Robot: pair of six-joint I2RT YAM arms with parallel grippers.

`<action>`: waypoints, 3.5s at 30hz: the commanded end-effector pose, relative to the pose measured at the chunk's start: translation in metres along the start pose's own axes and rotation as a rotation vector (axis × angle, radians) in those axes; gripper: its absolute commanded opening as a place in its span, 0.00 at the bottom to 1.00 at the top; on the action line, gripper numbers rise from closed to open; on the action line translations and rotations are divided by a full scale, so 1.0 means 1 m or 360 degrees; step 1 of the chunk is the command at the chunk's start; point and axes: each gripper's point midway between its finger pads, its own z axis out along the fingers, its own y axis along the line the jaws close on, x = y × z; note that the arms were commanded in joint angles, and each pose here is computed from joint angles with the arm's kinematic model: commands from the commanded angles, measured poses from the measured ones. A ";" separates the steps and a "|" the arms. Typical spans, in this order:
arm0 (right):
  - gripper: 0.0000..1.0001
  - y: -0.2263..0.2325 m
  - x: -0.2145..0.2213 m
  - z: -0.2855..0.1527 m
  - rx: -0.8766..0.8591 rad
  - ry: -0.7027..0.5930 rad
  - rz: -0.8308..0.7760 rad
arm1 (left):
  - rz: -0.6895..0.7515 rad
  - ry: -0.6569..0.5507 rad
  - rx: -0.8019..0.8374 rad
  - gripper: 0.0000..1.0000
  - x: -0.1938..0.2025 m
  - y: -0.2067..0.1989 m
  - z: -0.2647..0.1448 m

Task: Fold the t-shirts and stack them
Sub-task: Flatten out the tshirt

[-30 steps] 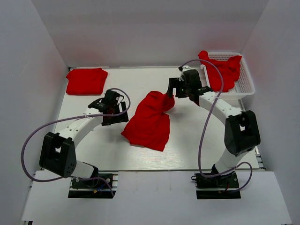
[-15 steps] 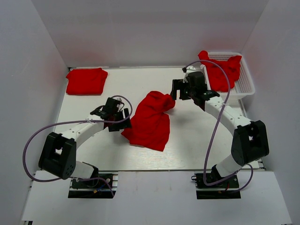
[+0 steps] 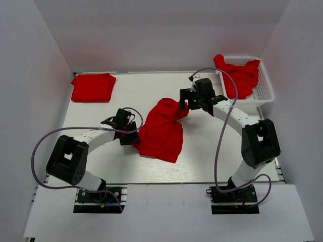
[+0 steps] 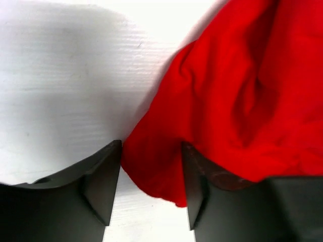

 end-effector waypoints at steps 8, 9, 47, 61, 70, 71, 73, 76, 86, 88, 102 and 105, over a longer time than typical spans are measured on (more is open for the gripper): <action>0.80 0.011 -0.004 0.028 -0.0043 0.0054 -0.0037 | -0.0023 -0.0113 0.0089 0.23 -0.017 -0.014 0.011; 0.73 0.009 -0.006 0.029 -0.0035 0.0047 -0.0038 | -0.0021 -0.0116 0.0111 0.18 -0.018 -0.017 0.010; 0.00 -0.082 -0.209 -0.382 0.1183 -0.1608 0.0257 | 0.0014 -0.2041 -0.0293 0.00 -0.241 -0.025 -0.422; 0.00 -0.047 -0.206 -0.542 0.0912 -0.2038 0.0223 | 0.0876 -0.2217 0.0555 0.00 -0.188 -0.122 -0.505; 0.00 -0.098 -0.176 -0.465 0.1391 -0.1725 0.0403 | 0.0684 -0.1856 0.0399 0.00 -0.223 -0.120 -0.403; 0.00 -0.103 -0.171 -0.452 0.1438 -0.1679 0.0432 | 0.0653 -0.1769 0.0350 0.00 -0.226 -0.117 -0.380; 0.00 -0.114 -0.164 -0.386 0.1533 -0.1457 0.0385 | 0.0587 -0.1609 0.0277 0.00 -0.230 -0.109 -0.331; 0.00 -0.126 -0.146 -0.294 0.1526 -0.1135 0.0348 | 0.0572 -0.1335 0.0207 0.00 -0.227 -0.103 -0.245; 0.00 -0.151 -0.151 -0.073 0.1326 -0.0525 -0.0022 | 0.0476 -0.0635 -0.0174 0.00 -0.248 -0.053 -0.013; 0.00 -0.163 -0.139 -0.031 0.1340 -0.0371 -0.0064 | 0.0465 -0.0636 -0.0161 0.00 -0.261 -0.055 -0.002; 0.07 -0.191 -0.156 0.065 0.1269 -0.0368 -0.0215 | 0.0441 -0.0600 -0.0234 0.49 -0.308 -0.034 0.067; 0.31 -0.188 -0.158 0.080 0.1236 -0.0368 -0.0243 | 0.0460 -0.0611 -0.0229 1.00 -0.313 -0.032 0.064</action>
